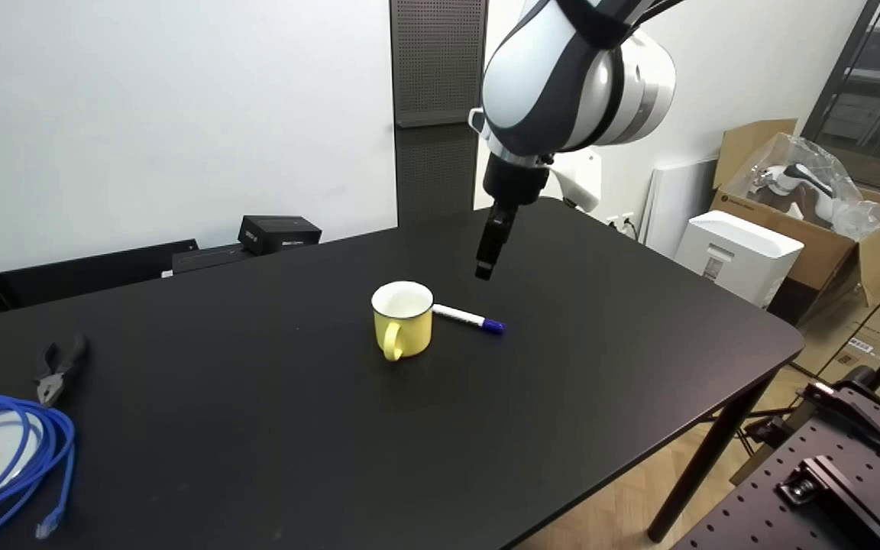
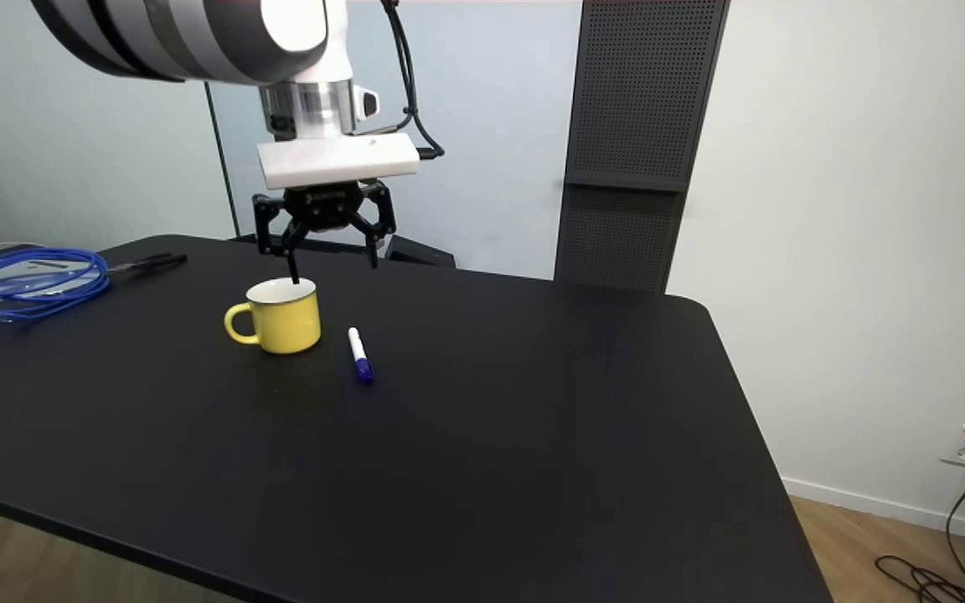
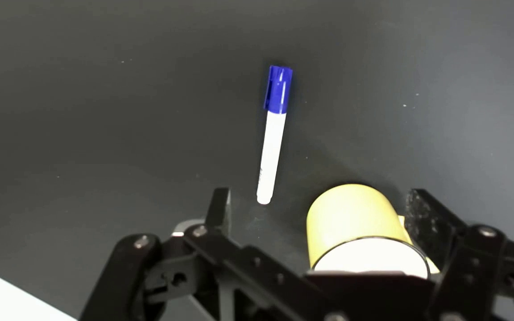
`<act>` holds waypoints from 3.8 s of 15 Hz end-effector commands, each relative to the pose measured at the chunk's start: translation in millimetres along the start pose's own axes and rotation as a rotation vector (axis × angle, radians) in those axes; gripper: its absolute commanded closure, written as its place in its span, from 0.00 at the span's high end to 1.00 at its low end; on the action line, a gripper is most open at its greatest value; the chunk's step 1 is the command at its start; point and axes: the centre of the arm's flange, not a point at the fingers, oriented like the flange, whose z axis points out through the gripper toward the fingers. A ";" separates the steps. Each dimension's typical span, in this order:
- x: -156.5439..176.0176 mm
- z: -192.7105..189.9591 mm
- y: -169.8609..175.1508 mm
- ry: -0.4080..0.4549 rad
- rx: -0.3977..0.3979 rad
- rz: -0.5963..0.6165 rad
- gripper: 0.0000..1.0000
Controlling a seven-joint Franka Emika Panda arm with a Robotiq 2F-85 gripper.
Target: Put the marker into the mug cup
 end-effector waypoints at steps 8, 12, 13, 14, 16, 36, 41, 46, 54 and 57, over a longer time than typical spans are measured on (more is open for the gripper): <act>6.7 53.4 13.6 -0.071 0.020 -0.046 1.00; 8.0 57.1 10.9 -0.077 0.024 -0.054 1.00; 8.6 64.3 12.7 -0.096 -0.003 -0.034 1.00; 8.6 68.9 13.6 -0.095 -0.003 -0.038 1.00; 7.2 79.8 16.5 -0.108 -0.023 -0.016 1.00; 18.0 137.0 12.8 -0.134 -0.007 0.012 0.35; 20.8 131.2 12.2 -0.117 -0.011 0.011 0.02; 21.1 116.4 15.7 -0.111 -0.012 0.020 0.05; 50.4 20.1 14.5 -0.175 -0.038 -0.038 0.05; 65.0 -16.2 5.0 -0.234 -0.009 -0.060 0.05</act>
